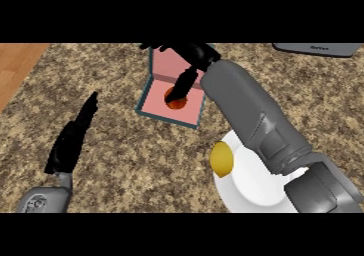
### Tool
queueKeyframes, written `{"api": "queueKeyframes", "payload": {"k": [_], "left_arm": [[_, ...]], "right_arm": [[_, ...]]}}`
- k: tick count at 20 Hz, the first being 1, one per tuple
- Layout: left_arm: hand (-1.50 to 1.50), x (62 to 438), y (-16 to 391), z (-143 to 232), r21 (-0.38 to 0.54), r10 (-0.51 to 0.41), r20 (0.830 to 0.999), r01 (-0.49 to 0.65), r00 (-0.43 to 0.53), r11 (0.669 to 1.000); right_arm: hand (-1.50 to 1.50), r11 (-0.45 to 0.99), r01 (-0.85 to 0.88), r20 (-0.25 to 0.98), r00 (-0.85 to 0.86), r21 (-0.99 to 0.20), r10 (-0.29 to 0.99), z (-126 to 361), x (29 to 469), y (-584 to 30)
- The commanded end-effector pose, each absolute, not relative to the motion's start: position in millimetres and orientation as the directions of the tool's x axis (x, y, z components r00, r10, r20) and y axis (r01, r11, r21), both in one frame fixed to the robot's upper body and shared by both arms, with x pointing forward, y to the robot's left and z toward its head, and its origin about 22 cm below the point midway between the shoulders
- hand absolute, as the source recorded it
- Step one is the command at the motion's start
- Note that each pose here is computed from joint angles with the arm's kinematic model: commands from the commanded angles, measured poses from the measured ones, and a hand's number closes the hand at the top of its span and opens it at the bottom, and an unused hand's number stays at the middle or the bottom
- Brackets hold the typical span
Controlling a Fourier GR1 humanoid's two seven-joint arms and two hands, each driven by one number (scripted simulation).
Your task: Pick the tomato from the plate and place it in the cardboard box
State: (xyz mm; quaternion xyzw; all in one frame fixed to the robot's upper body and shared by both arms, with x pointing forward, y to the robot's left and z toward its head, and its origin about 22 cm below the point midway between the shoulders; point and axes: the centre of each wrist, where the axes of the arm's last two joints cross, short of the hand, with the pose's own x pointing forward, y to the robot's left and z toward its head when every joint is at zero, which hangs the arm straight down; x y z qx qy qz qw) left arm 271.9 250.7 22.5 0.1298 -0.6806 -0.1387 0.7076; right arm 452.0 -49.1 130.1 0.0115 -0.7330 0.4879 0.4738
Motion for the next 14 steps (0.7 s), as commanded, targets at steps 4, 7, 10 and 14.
{"api": "queueKeyframes", "payload": {"k": [4, 7, 10, 14], "left_arm": [[0.00, 268.3, 260.9, 20.7, 0.363, -0.363, 0.930, 0.010, 0.061, 0.932], [0.00, 259.5, 261.3, 17.6, 0.380, -0.380, 0.924, -0.007, 0.045, 0.925], [0.00, 262.2, 265.8, 20.5, 0.374, -0.373, 0.927, -0.020, 0.038, 0.927], [0.00, 260.6, 264.5, 13.9, 0.369, -0.369, 0.929, -0.009, 0.032, 0.929]], "right_arm": [[-1.50, 0.769, -0.483, 0.884, -0.413, -0.417, 0.220, 143.9, 457.2, -51.4], [-1.50, 0.820, -0.494, 0.924, -0.367, -0.288, 0.104, 151.4, 461.1, -57.9], [-1.50, 0.873, -0.440, 0.945, -0.320, -0.211, 0.067, 139.5, 465.9, -84.8], [-1.50, 0.923, -0.336, 0.948, -0.307, -0.188, 0.082, 169.3, 479.8, -130.9]]}}
